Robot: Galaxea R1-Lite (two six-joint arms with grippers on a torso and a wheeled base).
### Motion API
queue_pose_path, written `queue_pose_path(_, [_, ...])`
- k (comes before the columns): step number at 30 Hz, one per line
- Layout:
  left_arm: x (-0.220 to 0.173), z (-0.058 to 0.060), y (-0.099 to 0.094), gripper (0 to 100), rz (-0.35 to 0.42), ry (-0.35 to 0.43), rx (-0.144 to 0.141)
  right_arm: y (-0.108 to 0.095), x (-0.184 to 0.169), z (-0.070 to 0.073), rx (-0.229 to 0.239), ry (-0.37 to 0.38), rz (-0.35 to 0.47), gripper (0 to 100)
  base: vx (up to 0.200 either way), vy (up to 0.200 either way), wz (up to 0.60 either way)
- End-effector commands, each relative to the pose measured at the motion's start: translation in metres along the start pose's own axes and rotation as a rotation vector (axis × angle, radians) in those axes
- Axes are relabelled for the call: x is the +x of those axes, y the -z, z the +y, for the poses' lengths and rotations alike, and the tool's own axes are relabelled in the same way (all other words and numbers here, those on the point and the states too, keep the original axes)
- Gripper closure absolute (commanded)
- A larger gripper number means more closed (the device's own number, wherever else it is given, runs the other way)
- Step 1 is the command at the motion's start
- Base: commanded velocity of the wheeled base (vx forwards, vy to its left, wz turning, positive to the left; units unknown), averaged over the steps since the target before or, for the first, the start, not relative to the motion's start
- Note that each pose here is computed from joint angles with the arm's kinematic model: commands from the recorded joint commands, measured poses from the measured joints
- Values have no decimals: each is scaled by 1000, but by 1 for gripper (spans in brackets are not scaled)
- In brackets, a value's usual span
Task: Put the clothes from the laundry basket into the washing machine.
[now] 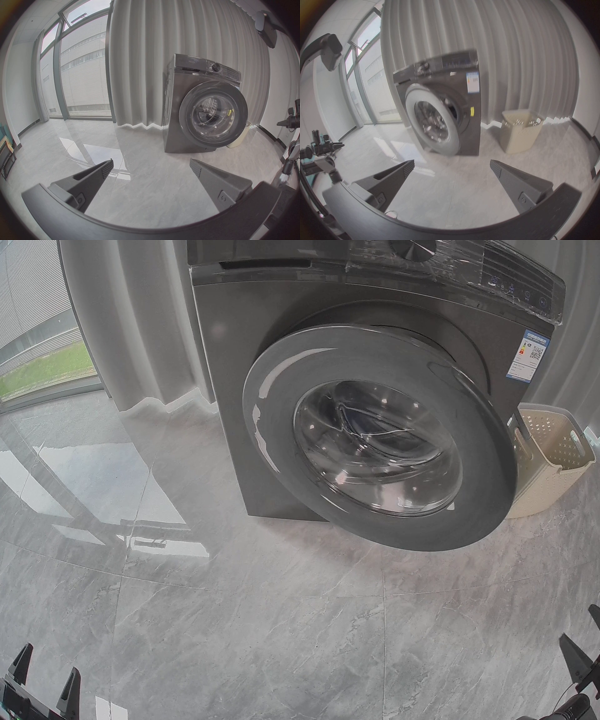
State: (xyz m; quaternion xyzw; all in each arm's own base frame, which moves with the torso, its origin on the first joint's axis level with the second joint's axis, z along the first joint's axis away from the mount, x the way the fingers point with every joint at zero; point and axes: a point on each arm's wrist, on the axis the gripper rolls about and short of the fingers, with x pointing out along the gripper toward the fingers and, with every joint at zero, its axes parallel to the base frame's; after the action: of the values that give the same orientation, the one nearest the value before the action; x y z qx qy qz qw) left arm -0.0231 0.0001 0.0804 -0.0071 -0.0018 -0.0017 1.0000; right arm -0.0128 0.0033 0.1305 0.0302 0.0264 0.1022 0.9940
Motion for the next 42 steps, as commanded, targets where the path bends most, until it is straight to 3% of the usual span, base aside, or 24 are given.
queue_pose_path(1, [1, 0, 5, 0, 8, 0, 0, 1, 80, -7, 114, -167, 360, 0, 0, -200, 0])
queue_pose_path(5, [1, 0, 5, 0, 8, 0, 0, -4, 114, -5, 128, -206, 360, 0, 0, -200, 0])
queue_pose_path(9, [1, 0, 5, 0, 8, 0, 0, -3, 144, 6, 154, -249, 399, 0, 0, -200, 0])
queue_pose_path(12, [0, 0, 5, 0, 7, 0, 0, -7, 158, 23, 205, -323, 415, 0, 0, -133, 0])
queue_pose_path(18, [0, 0, 5, 0, 7, 0, 0, -19, 171, 57, 219, -385, 400, 0, 0, 0, 0])
queue_pose_path(21, [0, 0, 5, 0, 7, -2, 2, -24, 178, 72, 251, -422, 405, 0, 0, 0, 0])
queue_pose_path(31, [1, 0, 5, 0, 8, 3, -1, -32, 187, 95, 273, -507, 395, 0, 100, 0, 0])
queue_pose_path(36, [1, 0, 5, 0, 8, 4, -1, -39, 199, 99, 289, -511, 325, 0, 200, 0, 0])
queue_pose_path(42, [1, 0, 5, 0, 8, 4, 0, -40, 205, 101, 297, -494, 300, 0, 67, 0, 0])
